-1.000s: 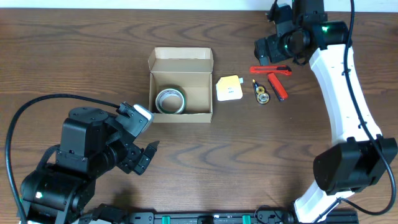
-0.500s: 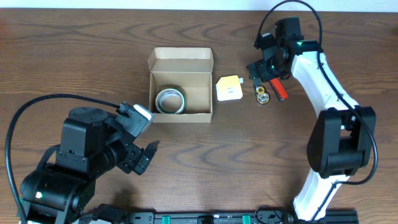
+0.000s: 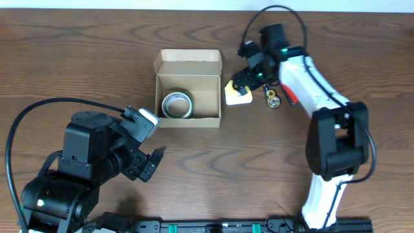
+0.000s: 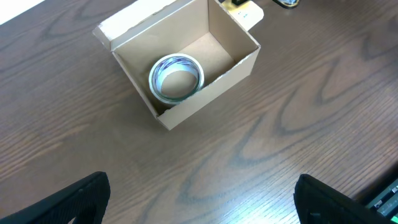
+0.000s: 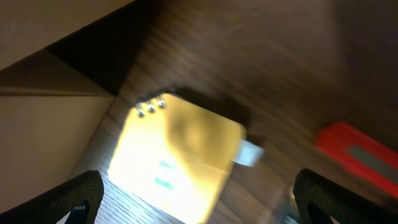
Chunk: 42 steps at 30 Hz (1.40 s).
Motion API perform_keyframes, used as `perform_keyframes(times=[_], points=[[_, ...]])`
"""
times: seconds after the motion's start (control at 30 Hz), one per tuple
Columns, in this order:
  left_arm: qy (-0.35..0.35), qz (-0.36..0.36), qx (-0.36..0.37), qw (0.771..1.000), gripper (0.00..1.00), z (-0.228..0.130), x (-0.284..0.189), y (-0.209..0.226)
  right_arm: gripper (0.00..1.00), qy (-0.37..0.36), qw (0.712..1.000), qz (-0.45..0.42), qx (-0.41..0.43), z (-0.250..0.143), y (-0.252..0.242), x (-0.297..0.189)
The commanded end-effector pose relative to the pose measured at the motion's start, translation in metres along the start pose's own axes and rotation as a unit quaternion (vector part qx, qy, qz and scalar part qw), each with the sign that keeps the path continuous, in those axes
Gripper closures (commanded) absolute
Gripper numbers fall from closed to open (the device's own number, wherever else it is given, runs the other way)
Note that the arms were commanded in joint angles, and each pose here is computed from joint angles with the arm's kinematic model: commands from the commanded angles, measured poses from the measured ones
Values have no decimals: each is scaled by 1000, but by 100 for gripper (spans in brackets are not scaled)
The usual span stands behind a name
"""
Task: Pack container
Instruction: 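Move the right gripper to the yellow spiral notepad, then grasp the yellow notepad edge with the right gripper, then carry the yellow notepad into the box and lower it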
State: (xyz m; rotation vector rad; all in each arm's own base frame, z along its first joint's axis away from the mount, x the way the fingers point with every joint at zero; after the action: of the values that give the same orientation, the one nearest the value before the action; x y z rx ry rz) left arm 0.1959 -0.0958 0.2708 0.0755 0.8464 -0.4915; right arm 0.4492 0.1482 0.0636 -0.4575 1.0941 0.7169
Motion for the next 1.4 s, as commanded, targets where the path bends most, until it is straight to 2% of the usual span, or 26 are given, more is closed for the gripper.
perform_keyframes(times=[0.0,0.67,0.87,1.03,1.37], points=[[-7,3,5,1000,5,3,-4,0,1,27,999,-21,8,-2,7,19],[-7,3,5,1000,5,3,-4,0,1,59,997,-26,38,-16,12,57],[-7,3,5,1000,5,3,-4,0,1,86,993,-71,36,-27,-1,56],[-7,3,5,1000,5,3,-4,0,1,90,993,-72,41,-28,-2,55],[-7,3,5,1000,5,3,-4,0,1,104,986,-61,114,-36,9,55]])
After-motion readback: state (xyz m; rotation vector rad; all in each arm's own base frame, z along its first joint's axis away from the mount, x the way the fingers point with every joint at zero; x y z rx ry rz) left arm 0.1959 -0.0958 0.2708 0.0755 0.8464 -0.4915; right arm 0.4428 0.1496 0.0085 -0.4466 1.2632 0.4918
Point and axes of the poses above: each gripper's point midway between its finger pads, its own x axis out along the fingers, its own y axis along the line the jaws close on, z = x × y, the point moved 1 cm from there along -x, back along the fingers, and after that the axes turned 15 degrees about -x, right-handed, at the moved point
